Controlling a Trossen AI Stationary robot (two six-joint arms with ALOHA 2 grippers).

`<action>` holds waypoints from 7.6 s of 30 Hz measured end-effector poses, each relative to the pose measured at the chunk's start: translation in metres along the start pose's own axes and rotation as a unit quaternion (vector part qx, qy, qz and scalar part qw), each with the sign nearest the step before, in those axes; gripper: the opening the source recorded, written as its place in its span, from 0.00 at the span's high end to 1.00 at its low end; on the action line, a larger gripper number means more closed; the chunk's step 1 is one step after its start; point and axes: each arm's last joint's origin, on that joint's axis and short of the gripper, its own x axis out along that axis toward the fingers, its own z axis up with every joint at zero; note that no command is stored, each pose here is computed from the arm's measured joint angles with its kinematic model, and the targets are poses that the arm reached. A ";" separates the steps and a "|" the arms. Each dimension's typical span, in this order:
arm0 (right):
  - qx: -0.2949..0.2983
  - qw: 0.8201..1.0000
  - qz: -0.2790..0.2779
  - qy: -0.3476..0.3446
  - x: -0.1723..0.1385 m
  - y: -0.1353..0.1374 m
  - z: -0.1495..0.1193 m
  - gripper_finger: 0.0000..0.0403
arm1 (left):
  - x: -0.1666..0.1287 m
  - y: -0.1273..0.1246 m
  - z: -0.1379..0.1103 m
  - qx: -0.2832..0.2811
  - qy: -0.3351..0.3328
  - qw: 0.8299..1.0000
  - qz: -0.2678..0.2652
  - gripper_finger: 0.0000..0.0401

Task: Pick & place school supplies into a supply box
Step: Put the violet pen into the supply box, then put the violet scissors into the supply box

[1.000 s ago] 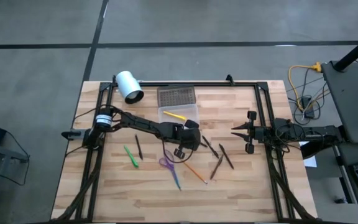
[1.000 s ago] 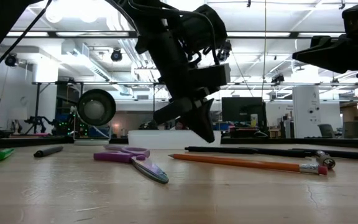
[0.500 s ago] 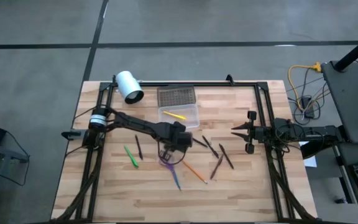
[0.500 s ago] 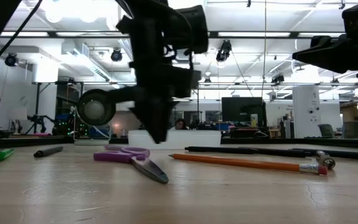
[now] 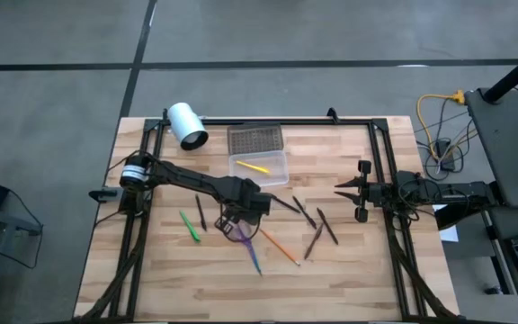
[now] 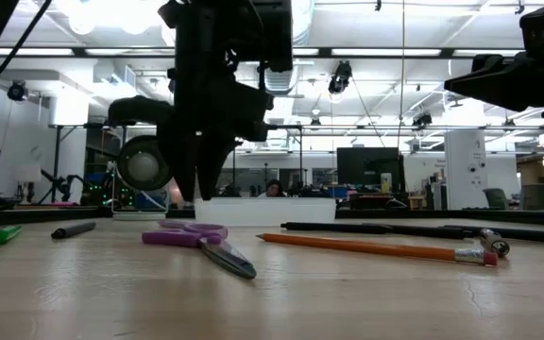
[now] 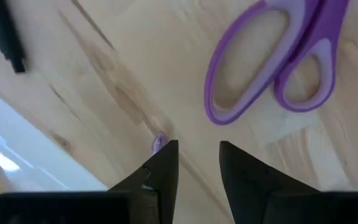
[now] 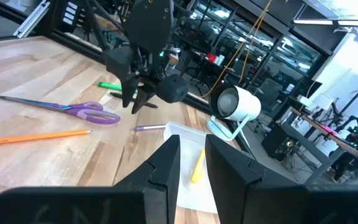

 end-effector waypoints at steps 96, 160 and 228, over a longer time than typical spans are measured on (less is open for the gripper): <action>0.000 1.000 0.001 0.001 0.000 0.000 0.000 0.83 | 0.006 0.070 0.017 -0.029 -0.111 0.934 0.339 0.97; 0.000 1.000 0.000 0.003 0.000 0.000 0.000 0.83 | -0.007 -0.015 0.068 0.010 -0.154 0.978 0.140 0.82; 0.000 1.000 0.002 0.004 0.001 0.000 -0.001 0.83 | 0.034 -0.015 0.094 0.041 -0.082 0.996 -0.016 0.92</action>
